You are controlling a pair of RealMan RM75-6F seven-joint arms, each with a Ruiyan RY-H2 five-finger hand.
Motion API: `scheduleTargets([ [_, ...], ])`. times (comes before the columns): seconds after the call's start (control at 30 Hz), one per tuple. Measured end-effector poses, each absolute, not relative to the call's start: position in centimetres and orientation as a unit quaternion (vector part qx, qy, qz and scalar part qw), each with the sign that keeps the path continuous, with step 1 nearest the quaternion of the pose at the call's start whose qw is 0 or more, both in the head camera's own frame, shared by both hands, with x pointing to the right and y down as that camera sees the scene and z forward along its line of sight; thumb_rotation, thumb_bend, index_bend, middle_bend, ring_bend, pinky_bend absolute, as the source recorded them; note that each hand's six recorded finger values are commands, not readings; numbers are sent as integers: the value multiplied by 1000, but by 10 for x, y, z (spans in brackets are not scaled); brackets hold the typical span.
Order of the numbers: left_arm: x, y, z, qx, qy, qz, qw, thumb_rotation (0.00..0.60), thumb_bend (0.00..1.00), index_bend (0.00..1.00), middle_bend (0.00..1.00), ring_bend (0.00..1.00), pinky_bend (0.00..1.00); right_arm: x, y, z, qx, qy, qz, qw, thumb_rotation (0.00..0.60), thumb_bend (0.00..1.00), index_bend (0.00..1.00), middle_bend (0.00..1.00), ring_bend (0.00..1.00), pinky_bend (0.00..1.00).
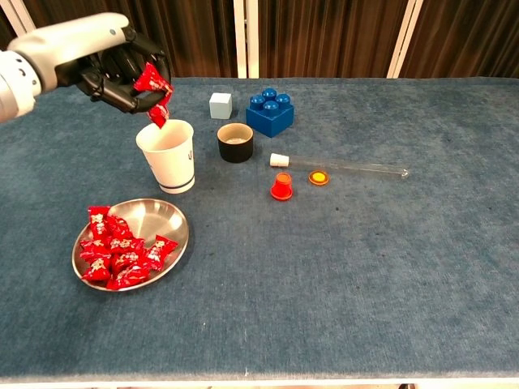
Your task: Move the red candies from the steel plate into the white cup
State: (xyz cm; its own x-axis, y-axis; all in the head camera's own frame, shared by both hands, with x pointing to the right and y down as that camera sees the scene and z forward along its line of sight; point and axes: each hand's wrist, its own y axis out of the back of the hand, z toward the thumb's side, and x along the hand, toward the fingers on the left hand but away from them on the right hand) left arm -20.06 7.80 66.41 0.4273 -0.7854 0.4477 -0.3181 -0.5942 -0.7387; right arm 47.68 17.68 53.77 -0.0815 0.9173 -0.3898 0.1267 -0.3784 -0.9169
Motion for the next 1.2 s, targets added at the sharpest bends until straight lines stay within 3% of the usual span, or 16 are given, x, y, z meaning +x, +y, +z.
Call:
scheduleTargets([
  [0.43, -209, 76, 684, -789, 357, -418, 272, 600, 372, 552, 921, 921, 829, 477, 175, 541, -589, -441, 589, 334, 600, 257, 0, 30, 0, 121],
  [0.7, -214, 79, 691, -785, 350, -431, 275, 600, 321, 482, 921, 921, 829, 477, 175, 542, -589, -440, 591, 332, 600, 257, 0, 30, 0, 123],
  [1.2, -221, 79, 682, -773, 362, -427, 299, 600, 266, 425, 921, 920, 829, 475, 175, 540, -588, -441, 590, 334, 600, 257, 0, 30, 0, 124],
])
